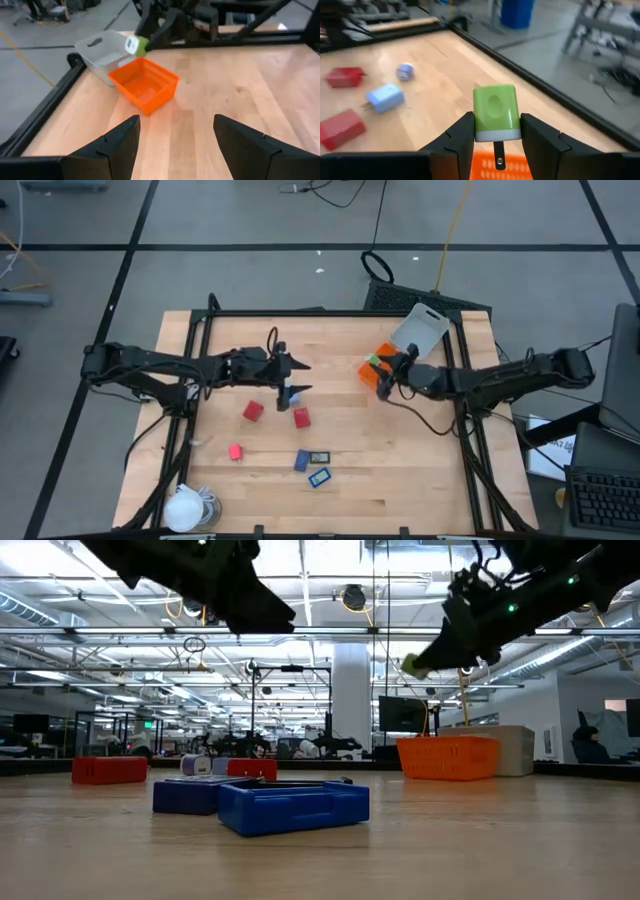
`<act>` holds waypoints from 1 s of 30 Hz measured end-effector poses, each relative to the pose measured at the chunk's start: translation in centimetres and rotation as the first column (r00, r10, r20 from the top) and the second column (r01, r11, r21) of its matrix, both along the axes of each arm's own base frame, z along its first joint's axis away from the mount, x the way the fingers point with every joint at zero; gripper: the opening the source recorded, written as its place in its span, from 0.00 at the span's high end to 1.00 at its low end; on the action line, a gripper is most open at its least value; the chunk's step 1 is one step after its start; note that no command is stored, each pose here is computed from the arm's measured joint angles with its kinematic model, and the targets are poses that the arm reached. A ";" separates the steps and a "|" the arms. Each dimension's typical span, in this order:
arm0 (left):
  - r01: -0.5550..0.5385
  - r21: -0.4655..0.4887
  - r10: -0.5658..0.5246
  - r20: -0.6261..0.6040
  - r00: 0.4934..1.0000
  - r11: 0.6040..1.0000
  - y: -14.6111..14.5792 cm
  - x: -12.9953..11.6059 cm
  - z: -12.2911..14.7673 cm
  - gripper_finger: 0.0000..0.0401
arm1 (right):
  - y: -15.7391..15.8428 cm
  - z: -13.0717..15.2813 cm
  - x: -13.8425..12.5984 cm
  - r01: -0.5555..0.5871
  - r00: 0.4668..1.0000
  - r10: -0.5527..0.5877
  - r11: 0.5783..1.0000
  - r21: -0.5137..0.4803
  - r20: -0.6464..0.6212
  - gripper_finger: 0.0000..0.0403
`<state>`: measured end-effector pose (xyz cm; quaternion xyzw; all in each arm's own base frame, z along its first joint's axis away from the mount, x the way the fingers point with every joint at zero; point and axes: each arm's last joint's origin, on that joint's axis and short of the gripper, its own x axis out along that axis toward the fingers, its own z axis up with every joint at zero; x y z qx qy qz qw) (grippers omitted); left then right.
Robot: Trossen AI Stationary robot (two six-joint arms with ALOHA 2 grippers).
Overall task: Pick & Place Office items
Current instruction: Put the green charger adapter into the orange bin
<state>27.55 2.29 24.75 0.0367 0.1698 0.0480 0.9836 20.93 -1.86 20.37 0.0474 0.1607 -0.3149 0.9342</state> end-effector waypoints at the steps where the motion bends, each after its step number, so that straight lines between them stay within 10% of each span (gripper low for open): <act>1: -0.008 -0.003 0.008 0.010 1.000 1.000 0.1 -0.1 -0.3 0.36 | -0.3 -0.2 -0.1 0.019 1.000 -0.019 1.000 0.015 -0.018 0.68; 30: -0.061 -0.064 0.061 0.003 0.998 0.996 0.9 -1.7 -3.8 0.36 | -4.4 -5.6 -2.6 0.272 0.946 -0.223 0.941 0.203 -0.234 0.68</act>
